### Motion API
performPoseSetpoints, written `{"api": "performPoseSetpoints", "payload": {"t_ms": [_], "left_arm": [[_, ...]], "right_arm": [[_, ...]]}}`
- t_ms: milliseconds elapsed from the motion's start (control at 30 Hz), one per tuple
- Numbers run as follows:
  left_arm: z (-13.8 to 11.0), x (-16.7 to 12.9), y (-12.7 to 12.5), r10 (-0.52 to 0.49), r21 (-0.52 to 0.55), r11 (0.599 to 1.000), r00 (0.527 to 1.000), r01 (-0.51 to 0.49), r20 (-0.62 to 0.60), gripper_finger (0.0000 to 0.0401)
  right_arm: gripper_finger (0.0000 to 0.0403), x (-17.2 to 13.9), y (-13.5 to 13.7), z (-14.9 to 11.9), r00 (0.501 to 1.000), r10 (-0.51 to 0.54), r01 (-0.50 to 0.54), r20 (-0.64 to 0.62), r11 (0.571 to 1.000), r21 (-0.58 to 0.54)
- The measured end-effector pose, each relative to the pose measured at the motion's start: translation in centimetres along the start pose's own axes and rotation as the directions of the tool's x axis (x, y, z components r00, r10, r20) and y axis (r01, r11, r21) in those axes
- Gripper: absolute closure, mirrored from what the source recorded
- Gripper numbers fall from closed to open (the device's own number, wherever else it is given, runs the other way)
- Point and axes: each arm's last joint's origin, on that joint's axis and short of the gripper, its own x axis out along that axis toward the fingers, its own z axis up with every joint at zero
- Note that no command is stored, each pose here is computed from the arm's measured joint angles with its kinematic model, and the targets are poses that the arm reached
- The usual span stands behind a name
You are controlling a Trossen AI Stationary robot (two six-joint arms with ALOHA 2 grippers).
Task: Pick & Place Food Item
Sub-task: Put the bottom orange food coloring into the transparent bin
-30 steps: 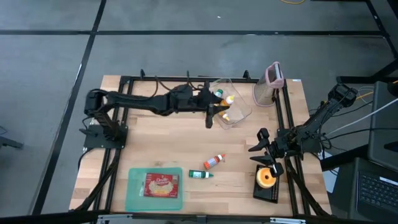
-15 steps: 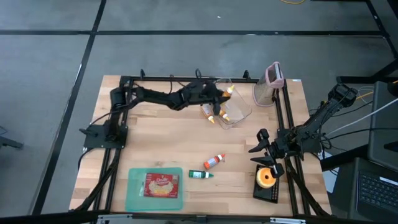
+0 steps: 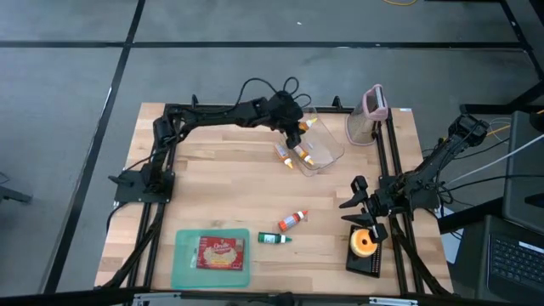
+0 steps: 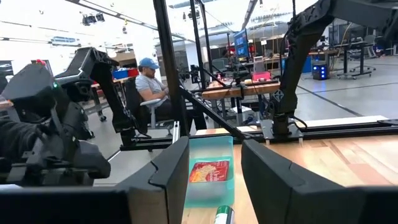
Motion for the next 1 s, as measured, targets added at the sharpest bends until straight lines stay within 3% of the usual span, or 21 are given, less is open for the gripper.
{"api": "performPoseSetpoints", "payload": {"t_ms": [133, 300, 667, 1000], "left_arm": [[-0.8, 1.1, 0.2, -0.004, 0.027, 1.0, 0.993, 0.008, -0.118, 0.0313], [-1.9, 3.1, 0.1, -0.014, 0.06, 0.998, 0.983, 0.026, -0.182, 0.0313], [-1.9, 4.5, 0.3, -0.05, 0.06, 0.996, 0.985, 0.061, -0.165, 0.0309], [-1.7, 4.4, -0.7, -0.059, 0.09, 0.993, 0.985, 0.075, -0.163, 0.023]], "right_arm": [[0.0256, 0.0, 0.0, 0.0, 1.0, 0.0, 0.0, 0.001, 1.0, 0.0], [0.0256, 0.0, -0.1, 0.1, 1.0, -0.019, 0.018, 0.01, 1.0, 0.006], [0.0256, 0.0, 0.0, 0.1, 1.0, -0.018, 0.018, 0.008, 1.0, 0.004], [0.0256, 0.0, 0.0, 0.1, 1.0, -0.017, 0.017, 0.008, 1.0, 0.004]]}}
